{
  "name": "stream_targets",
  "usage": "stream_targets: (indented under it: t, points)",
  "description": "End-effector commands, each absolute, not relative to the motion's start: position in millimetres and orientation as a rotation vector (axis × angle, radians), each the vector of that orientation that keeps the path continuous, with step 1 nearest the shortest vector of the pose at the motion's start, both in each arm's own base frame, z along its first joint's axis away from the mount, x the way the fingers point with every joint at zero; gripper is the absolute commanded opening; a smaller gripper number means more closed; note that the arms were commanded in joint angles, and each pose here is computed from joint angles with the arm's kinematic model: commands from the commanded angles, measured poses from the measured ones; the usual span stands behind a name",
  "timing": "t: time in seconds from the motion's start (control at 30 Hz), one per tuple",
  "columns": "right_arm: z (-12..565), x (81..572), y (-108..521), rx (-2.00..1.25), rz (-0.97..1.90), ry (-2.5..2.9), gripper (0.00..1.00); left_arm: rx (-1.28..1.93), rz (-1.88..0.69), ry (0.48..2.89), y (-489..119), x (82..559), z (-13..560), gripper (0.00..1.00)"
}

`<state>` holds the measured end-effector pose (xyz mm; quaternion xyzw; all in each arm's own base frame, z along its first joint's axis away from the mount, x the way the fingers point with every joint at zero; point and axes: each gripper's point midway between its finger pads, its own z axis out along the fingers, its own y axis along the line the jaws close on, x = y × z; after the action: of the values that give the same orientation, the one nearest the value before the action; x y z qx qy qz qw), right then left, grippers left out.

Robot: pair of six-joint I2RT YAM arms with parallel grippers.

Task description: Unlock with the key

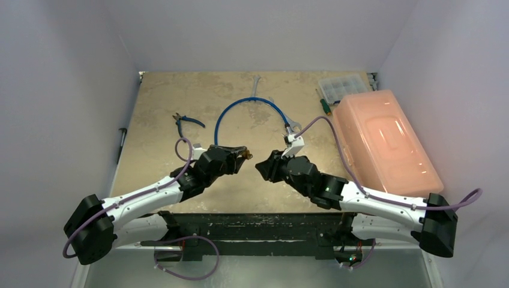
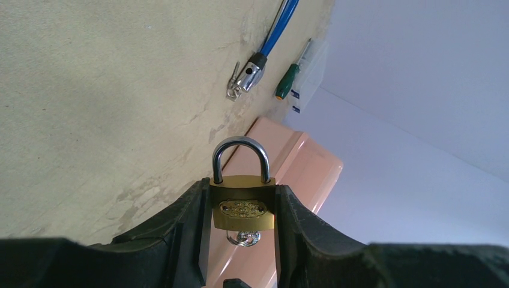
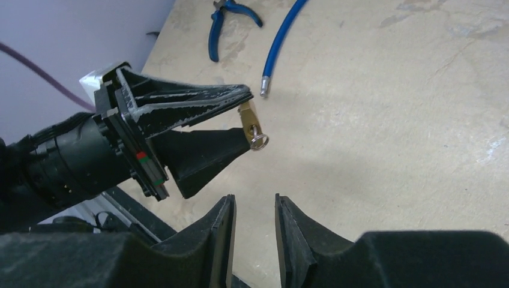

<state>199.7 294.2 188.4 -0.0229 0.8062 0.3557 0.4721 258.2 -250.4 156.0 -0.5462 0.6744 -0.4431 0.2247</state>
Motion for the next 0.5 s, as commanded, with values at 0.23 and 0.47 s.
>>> stream_targets:
  t: [0.23,0.47]
  points:
    - [221.8,207.9,310.2,-0.142,0.900,1.927,0.37,-1.371,-1.243,1.892,-268.0,267.1,183.8,0.00]
    - [208.8,221.3,309.2,-0.141,0.846,1.947,0.37,-1.336,-1.255,1.913,-274.6,268.0,186.0,0.00]
